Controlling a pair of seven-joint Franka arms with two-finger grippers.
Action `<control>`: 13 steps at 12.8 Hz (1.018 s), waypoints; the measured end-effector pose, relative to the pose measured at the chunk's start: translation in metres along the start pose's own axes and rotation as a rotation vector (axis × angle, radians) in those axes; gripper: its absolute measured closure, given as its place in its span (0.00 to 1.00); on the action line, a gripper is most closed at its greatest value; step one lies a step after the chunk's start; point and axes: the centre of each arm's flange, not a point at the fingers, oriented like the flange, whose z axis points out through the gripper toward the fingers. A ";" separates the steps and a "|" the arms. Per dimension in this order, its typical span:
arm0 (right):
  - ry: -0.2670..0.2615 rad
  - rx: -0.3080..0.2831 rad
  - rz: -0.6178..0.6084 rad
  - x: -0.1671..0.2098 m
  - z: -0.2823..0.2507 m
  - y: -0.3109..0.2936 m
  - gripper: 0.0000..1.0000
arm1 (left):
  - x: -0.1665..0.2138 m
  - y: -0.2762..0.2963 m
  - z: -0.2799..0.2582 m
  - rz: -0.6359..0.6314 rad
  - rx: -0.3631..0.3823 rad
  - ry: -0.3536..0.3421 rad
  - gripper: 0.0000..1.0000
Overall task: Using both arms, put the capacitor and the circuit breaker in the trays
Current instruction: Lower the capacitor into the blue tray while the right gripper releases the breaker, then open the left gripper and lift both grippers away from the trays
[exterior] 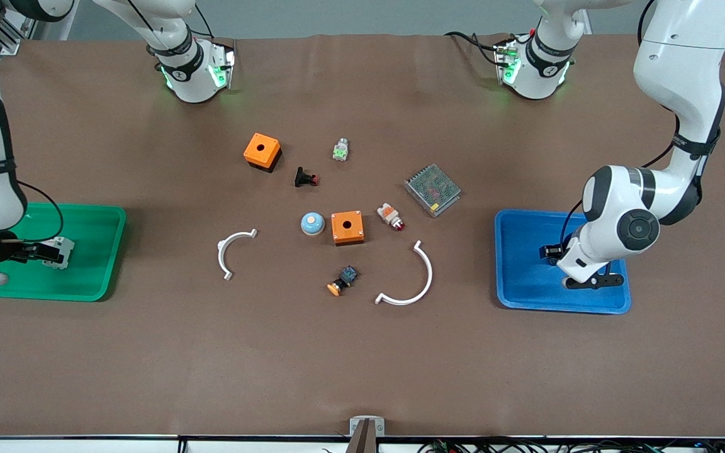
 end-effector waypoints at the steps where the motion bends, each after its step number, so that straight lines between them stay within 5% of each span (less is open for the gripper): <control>1: -0.003 0.010 -0.003 0.009 -0.018 -0.012 0.00 | 0.001 0.000 -0.010 0.002 0.000 0.013 0.10; 6: -0.033 -0.020 0.067 0.036 -0.081 -0.113 0.00 | -0.024 -0.014 -0.121 0.069 0.031 -0.001 0.03; 9: -0.081 -0.006 0.068 0.029 -0.111 -0.162 0.00 | -0.058 -0.055 -0.211 0.076 -0.070 0.028 0.00; 13: -0.141 -0.033 0.042 -0.003 -0.169 -0.166 0.00 | -0.098 -0.075 -0.319 0.069 -0.089 0.060 0.00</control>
